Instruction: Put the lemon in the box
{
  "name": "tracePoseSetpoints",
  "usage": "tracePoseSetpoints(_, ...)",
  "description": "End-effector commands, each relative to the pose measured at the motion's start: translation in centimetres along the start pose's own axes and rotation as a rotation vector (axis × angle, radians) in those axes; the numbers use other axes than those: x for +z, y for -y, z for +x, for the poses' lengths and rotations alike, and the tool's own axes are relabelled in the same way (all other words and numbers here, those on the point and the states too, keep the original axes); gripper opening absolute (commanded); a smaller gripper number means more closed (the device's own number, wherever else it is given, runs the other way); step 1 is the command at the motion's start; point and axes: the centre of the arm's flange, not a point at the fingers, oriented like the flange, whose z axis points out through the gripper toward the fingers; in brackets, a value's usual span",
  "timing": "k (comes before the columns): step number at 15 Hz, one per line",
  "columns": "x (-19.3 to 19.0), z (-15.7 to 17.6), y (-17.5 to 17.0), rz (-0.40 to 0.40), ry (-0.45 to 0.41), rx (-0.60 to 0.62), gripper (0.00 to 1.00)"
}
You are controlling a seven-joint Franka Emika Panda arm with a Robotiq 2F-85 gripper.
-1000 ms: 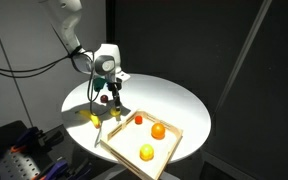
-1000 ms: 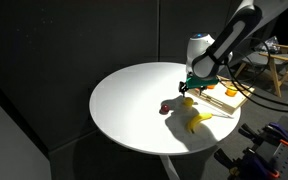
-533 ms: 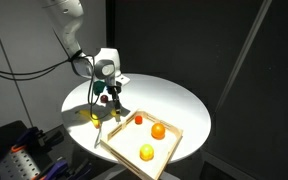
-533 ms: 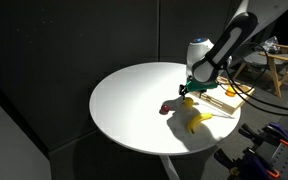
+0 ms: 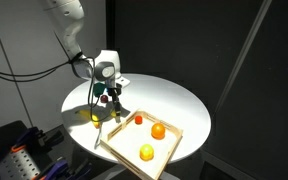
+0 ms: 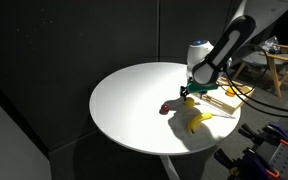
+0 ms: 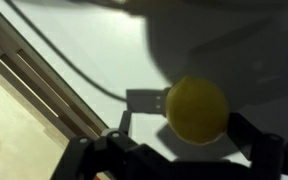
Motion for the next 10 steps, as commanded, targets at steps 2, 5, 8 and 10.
tracePoseSetpoints(2, 0.1, 0.1, -0.2, -0.003, -0.014, -0.022, 0.59)
tracePoseSetpoints(5, -0.1, 0.0, -0.1, -0.003, -0.013, -0.026, 0.34)
tracePoseSetpoints(8, -1.3, -0.4, 0.1, -0.003, -0.012, -0.042, 0.34)
tracePoseSetpoints(10, -2.6, -1.0, 0.4, 0.000, -0.007, -0.060, 0.34)
